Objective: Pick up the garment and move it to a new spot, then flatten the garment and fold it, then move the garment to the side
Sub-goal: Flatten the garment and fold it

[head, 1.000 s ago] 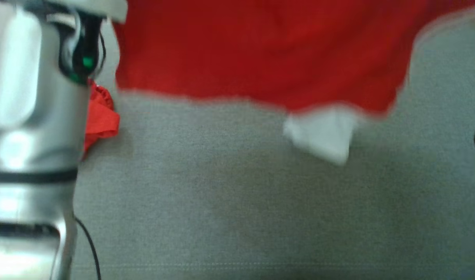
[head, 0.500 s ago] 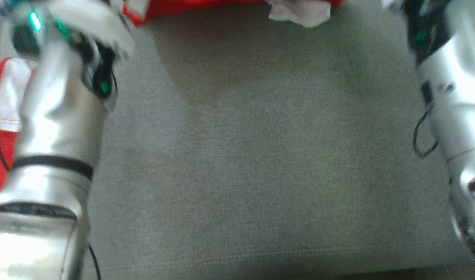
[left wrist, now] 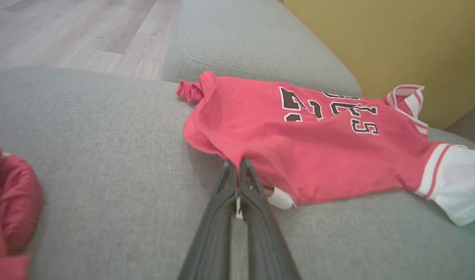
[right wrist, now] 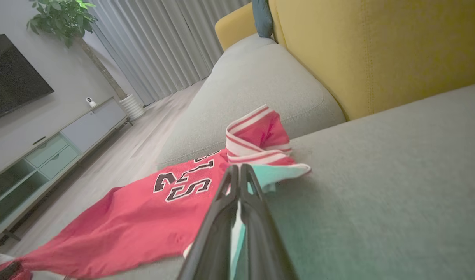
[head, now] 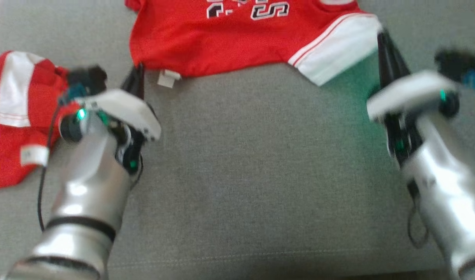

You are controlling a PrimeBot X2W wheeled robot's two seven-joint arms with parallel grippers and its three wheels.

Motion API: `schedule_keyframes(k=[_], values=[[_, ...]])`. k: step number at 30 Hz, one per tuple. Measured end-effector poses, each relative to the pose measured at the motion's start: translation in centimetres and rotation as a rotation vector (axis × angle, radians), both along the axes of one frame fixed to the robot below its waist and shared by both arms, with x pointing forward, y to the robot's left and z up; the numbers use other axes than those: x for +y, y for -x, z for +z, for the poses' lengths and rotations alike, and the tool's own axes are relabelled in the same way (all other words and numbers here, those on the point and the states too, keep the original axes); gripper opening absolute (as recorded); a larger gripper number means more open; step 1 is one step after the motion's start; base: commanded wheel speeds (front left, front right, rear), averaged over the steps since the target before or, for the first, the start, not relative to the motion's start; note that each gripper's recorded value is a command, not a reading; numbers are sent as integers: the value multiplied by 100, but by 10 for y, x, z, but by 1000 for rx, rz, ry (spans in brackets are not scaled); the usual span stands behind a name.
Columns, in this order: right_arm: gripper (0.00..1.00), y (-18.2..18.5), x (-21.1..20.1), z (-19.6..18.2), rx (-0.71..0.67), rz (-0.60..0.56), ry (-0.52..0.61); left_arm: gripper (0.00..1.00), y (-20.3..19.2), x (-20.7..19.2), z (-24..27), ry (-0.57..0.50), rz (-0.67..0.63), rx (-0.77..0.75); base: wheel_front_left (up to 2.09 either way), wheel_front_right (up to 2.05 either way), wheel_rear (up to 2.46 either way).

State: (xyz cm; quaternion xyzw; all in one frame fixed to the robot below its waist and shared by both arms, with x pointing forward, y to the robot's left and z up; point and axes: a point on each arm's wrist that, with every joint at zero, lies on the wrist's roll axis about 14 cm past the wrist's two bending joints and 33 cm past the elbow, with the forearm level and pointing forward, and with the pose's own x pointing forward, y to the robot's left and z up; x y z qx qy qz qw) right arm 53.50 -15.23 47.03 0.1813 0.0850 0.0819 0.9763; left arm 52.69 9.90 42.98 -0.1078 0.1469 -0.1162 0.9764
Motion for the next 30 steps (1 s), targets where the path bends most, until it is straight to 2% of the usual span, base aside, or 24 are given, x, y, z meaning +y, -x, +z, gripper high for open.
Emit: schedule_keyframes(k=[6,15,17,21,30], values=[[0,66,-9,-26,36,-2,-52,0,40,20,-1,1,22,-22,0,0,0],[0,156,-27,-21,91,-41,-134,0,107,48,6,0,54,-83,0,0,0],[0,191,-29,-25,162,-59,-132,0,127,50,10,2,63,-93,0,0,0],[0,235,-25,-26,270,-65,-128,0,158,53,9,7,77,-47,0,0,0],[0,268,-43,-13,356,-80,-85,0,204,57,16,-18,83,39,0,0,0]])
